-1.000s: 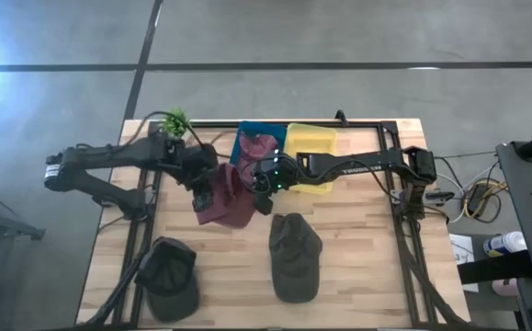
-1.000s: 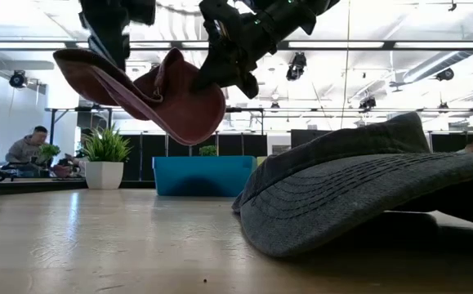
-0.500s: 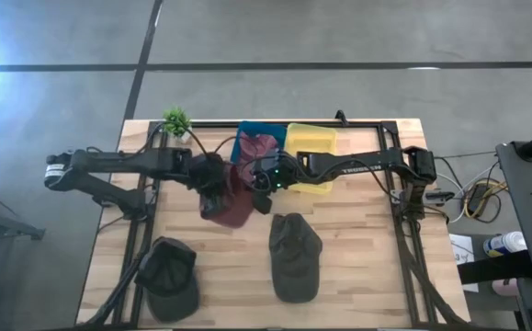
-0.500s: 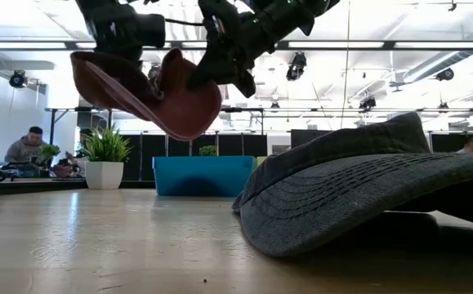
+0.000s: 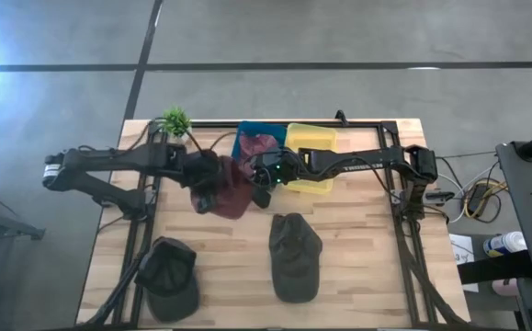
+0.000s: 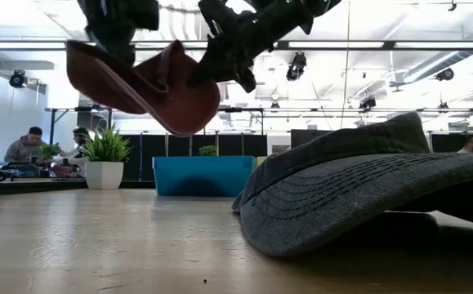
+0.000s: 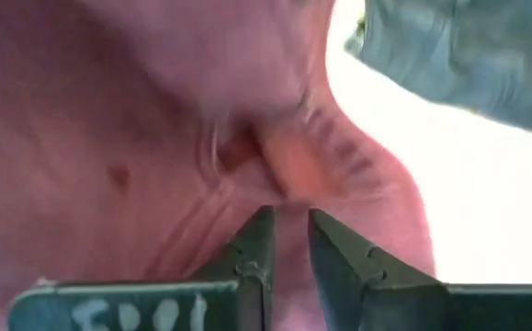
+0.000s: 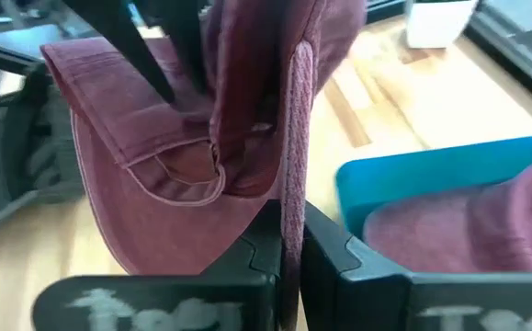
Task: Pick & Place hat
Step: Put the red cap into the blue bin
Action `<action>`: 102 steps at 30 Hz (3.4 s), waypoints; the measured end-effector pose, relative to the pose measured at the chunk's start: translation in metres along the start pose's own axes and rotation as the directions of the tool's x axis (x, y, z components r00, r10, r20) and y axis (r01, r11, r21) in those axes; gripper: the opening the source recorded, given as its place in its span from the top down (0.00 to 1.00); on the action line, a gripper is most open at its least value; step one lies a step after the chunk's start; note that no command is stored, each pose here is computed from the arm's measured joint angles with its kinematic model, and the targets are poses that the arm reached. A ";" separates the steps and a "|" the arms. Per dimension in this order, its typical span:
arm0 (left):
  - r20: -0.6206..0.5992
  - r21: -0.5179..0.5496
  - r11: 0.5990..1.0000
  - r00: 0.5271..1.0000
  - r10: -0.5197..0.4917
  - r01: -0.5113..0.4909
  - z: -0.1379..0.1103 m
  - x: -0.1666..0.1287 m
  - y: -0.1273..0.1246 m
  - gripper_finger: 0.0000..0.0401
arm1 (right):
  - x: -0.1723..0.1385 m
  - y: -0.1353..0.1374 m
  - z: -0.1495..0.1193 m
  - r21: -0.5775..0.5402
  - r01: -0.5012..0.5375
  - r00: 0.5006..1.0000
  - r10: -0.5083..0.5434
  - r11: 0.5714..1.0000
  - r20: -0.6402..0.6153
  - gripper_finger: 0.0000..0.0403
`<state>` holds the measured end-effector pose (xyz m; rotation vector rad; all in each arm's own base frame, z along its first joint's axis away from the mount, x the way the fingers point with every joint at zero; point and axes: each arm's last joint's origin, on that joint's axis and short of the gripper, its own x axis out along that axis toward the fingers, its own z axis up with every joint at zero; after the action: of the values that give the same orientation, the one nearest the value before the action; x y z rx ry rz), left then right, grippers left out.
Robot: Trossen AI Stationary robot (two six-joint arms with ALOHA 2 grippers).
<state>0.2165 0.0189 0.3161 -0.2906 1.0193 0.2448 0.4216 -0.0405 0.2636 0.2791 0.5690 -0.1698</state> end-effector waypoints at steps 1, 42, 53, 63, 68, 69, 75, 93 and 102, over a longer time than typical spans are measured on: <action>0.027 -0.001 1.000 1.000 0.009 -0.009 0.003 -0.006 0.000 0.84 | 0.000 -0.001 0.000 -0.007 0.012 1.000 -0.012 1.000 -0.001 0.97; 0.016 -0.032 0.997 0.997 0.072 -0.071 -0.026 -0.042 0.011 0.59 | -0.017 0.009 -0.001 -0.141 -0.036 0.998 0.027 0.989 -0.064 0.97; 0.102 0.011 1.000 0.995 0.015 -0.016 -0.024 -0.047 0.009 0.59 | -0.017 0.009 0.000 -0.174 -0.039 0.998 0.030 0.984 -0.056 0.97; 0.067 0.040 0.999 0.998 0.015 -0.017 -0.024 -0.020 0.009 0.59 | -0.017 0.009 0.001 -0.175 -0.040 0.998 0.032 0.984 -0.048 0.97; 0.079 0.026 0.999 0.997 0.021 -0.023 -0.022 -0.019 0.012 0.61 | -0.017 0.009 0.001 -0.175 -0.040 0.998 0.032 0.984 -0.051 0.97; 0.078 0.024 0.999 0.997 0.023 -0.025 -0.022 -0.019 0.013 0.63 | -0.017 0.009 0.000 -0.178 -0.040 0.998 0.032 0.983 -0.051 0.97; 0.064 0.042 0.999 0.998 -0.007 0.004 -0.022 -0.017 0.012 0.86 | -0.017 0.009 0.000 -0.196 -0.041 0.998 0.032 0.980 -0.051 0.97; 0.151 0.168 0.952 0.961 0.231 -0.255 -0.016 -0.026 0.017 1.00 | -0.038 0.009 0.004 -0.294 -0.025 0.996 0.000 0.956 -0.086 0.59; 0.172 0.415 0.856 0.951 0.259 -0.308 -0.018 -0.022 -0.002 1.00 | -0.068 -0.002 0.004 -0.422 0.095 0.975 -0.170 0.901 -0.145 0.43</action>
<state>0.1917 0.0099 0.3270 0.2862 0.9764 0.2875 0.3668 -0.0381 0.3041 -0.1613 0.7877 -0.1530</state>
